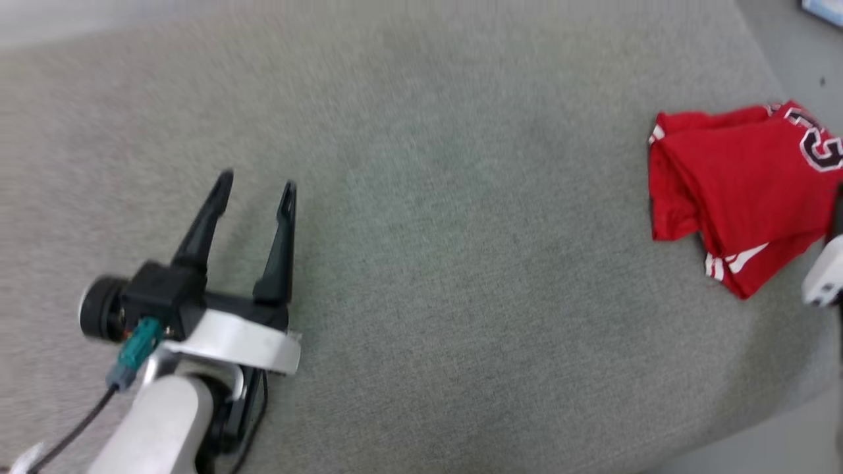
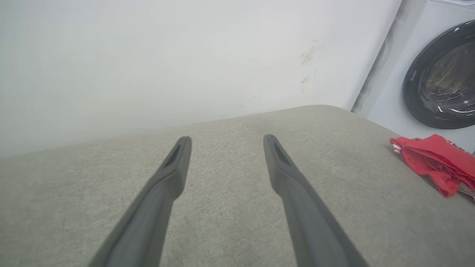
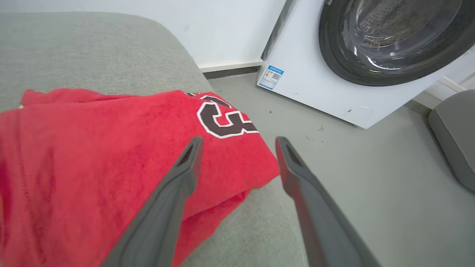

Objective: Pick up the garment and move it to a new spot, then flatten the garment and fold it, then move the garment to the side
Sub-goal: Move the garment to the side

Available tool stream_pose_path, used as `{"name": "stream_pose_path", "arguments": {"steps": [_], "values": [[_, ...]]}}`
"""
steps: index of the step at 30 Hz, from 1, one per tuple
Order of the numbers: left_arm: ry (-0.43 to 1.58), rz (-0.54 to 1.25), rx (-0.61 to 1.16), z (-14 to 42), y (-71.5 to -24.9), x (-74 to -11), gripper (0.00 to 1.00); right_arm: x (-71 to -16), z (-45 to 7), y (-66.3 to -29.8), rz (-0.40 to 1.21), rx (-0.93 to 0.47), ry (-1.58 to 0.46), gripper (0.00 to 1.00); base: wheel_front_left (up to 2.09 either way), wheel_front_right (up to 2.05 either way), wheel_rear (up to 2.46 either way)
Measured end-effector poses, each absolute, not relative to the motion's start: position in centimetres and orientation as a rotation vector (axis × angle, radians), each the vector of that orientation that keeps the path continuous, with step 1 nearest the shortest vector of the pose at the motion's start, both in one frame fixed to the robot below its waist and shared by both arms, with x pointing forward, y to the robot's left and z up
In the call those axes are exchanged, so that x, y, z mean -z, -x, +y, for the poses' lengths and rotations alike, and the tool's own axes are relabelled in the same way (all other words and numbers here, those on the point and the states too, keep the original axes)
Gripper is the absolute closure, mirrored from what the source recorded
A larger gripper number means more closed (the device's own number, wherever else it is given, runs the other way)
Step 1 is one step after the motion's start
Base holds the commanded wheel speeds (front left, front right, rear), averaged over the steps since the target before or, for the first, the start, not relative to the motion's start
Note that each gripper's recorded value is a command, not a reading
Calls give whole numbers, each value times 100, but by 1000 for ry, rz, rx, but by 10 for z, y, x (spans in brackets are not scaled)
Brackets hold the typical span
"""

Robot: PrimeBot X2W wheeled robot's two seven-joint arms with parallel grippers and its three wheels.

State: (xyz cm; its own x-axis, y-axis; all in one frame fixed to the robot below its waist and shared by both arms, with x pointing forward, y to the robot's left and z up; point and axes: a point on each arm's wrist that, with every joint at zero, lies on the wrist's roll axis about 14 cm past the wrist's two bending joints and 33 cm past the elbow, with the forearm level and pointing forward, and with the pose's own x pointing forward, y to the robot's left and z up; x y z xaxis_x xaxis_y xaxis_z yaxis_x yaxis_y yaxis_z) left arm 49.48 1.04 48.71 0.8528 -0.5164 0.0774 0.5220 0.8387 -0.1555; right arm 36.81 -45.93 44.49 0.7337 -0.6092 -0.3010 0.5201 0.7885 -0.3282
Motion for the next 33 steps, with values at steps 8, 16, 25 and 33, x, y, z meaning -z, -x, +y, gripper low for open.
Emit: {"name": "stream_pose_path", "arguments": {"steps": [8,16,25,33], "values": [[154,-24,404,54,-455,-504,0,-446,-383,-360,307,480,126,0,0,0,0],[153,-46,227,111,-426,-516,0,-462,-285,-380,212,227,38,0,0,0,0],[108,-88,30,187,-389,-528,0,-512,-198,-393,54,-20,-44,0,0,0,0],[69,-103,-8,209,-355,-532,0,-538,-179,-371,-14,-77,-52,0,0,0,0]]}}
